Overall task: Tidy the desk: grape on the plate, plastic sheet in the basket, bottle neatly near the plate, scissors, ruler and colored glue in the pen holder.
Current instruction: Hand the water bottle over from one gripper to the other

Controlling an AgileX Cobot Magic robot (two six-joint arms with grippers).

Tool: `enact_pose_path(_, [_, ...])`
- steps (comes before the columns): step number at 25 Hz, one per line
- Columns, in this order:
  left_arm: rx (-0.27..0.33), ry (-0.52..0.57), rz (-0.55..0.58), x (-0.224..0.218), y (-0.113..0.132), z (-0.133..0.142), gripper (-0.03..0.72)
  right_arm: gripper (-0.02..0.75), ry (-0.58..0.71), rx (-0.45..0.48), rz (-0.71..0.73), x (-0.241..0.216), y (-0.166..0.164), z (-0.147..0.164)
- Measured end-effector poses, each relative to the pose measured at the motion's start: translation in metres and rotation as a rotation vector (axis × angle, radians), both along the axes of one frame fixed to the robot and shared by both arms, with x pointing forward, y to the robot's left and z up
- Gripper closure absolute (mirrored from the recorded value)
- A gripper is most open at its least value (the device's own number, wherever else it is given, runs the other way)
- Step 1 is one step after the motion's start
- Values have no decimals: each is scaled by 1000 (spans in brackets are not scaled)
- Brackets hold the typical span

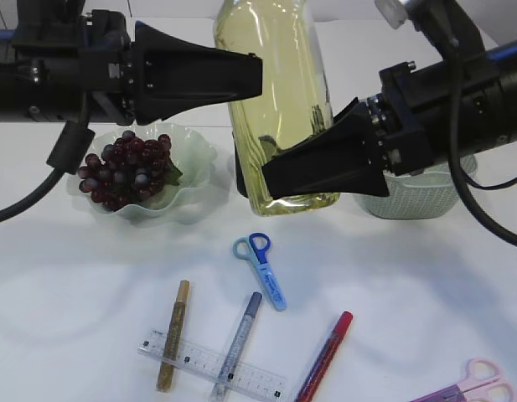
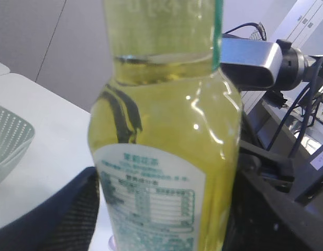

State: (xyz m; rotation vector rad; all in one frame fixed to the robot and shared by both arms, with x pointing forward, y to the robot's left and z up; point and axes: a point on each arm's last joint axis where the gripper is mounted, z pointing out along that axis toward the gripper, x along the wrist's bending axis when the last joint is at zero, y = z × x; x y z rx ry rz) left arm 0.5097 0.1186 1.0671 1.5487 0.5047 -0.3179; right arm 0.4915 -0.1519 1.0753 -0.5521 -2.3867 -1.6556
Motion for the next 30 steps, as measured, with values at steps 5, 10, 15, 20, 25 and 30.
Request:
enact_pose_path(5, [-1,3,-2,1,0,0,127,258,0,-3,-5,1,-1,0])
enact_pose_path(10, [-5,46,-4,1,-2,-1,44,258,2,-3,-2,0,0,0])
enact_pose_path(15, [-6,49,-4,1,-2,0,10,259,3,-5,5,-1,0,0])
enact_pose_path(20, [-13,28,-18,0,-6,5,15,259,4,-5,7,-1,0,0])
enact_pose_path(25, [-9,15,-40,-3,-15,7,22,259,2,-2,20,-2,0,0])
enact_pose_path(30, [-3,11,-47,-3,-18,4,50,259,2,-4,20,-2,0,0])
